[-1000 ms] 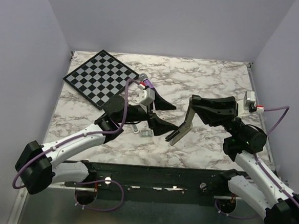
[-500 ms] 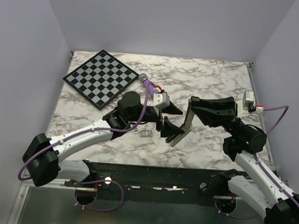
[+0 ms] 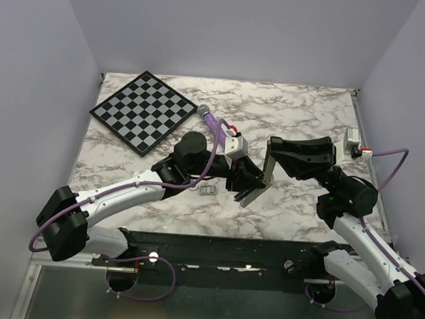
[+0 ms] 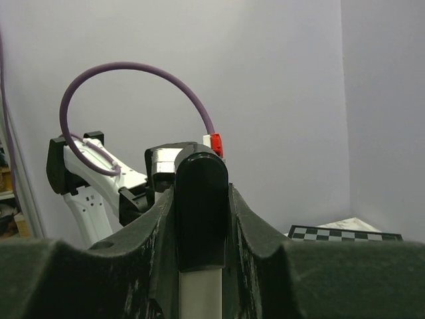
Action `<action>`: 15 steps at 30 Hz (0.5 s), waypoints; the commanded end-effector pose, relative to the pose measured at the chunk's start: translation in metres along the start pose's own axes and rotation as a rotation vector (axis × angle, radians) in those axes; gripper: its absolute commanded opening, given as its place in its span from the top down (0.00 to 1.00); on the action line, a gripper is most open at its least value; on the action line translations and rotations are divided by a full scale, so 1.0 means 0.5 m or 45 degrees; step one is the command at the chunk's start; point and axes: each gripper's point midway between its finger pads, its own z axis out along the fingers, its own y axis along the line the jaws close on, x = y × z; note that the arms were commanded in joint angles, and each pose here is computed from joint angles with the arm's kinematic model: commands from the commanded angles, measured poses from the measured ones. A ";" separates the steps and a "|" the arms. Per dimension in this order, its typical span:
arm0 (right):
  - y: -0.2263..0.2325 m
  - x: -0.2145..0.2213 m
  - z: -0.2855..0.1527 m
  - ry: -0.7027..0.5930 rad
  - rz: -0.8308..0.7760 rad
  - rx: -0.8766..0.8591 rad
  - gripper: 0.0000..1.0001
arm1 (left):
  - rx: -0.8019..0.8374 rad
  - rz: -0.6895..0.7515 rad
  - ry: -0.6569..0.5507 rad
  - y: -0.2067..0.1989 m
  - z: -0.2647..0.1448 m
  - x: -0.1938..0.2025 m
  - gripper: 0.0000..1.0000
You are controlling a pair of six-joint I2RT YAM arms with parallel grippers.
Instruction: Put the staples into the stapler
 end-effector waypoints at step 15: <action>0.047 -0.064 -0.056 -0.227 -0.371 0.020 0.88 | -0.415 -0.012 -0.063 0.078 -0.051 -0.013 1.00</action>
